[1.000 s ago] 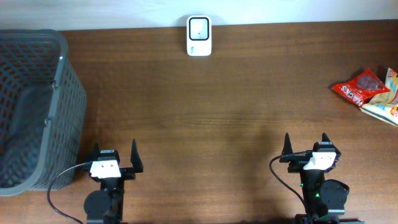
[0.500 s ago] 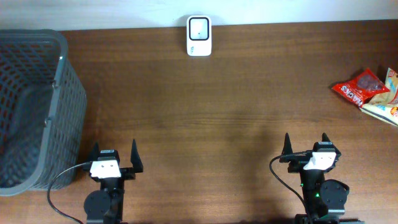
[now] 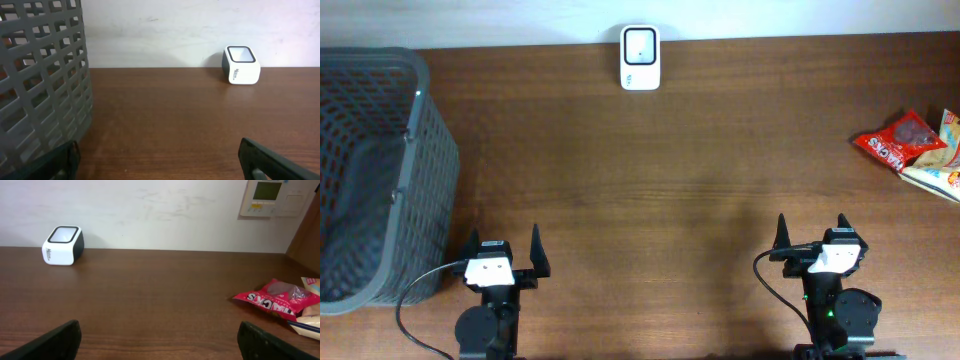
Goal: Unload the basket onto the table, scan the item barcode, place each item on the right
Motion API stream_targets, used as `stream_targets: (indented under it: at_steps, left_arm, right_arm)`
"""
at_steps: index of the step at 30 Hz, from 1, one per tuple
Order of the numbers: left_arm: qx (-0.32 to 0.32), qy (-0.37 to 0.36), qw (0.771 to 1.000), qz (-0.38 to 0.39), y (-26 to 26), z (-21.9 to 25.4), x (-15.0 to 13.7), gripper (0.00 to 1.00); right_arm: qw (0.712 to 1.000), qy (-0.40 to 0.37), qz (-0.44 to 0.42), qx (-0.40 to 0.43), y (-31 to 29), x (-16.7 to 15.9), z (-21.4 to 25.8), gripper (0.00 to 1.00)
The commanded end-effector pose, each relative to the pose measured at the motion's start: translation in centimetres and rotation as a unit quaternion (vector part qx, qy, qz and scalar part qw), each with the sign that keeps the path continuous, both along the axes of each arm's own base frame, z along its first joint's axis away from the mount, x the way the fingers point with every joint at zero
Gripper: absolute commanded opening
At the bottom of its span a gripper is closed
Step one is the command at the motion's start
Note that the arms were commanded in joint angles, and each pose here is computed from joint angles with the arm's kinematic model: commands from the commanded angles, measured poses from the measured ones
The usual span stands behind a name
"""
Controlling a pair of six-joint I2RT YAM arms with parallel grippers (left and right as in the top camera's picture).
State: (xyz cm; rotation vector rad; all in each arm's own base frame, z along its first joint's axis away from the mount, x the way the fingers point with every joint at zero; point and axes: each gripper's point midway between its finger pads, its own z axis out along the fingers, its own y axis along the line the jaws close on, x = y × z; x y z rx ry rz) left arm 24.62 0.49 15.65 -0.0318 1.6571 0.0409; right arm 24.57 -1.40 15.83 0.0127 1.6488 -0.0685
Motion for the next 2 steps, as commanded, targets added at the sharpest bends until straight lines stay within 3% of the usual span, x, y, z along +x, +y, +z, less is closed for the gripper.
stream_targets:
  at_steps: [1, 2]
  left_arm:
    - [0.007, 0.001, 1.000, -0.008, -0.30, -0.19, 0.01, 0.99]
    - [0.007, 0.001, 1.000, -0.008, -0.30, -0.19, 0.01, 0.99]
  right_arm:
    - [1.000, 0.000, -0.004, -0.004, -0.09, -0.01, -0.25, 0.98]
    - [1.000, 0.000, -0.004, -0.004, -0.09, -0.01, -0.25, 0.98]
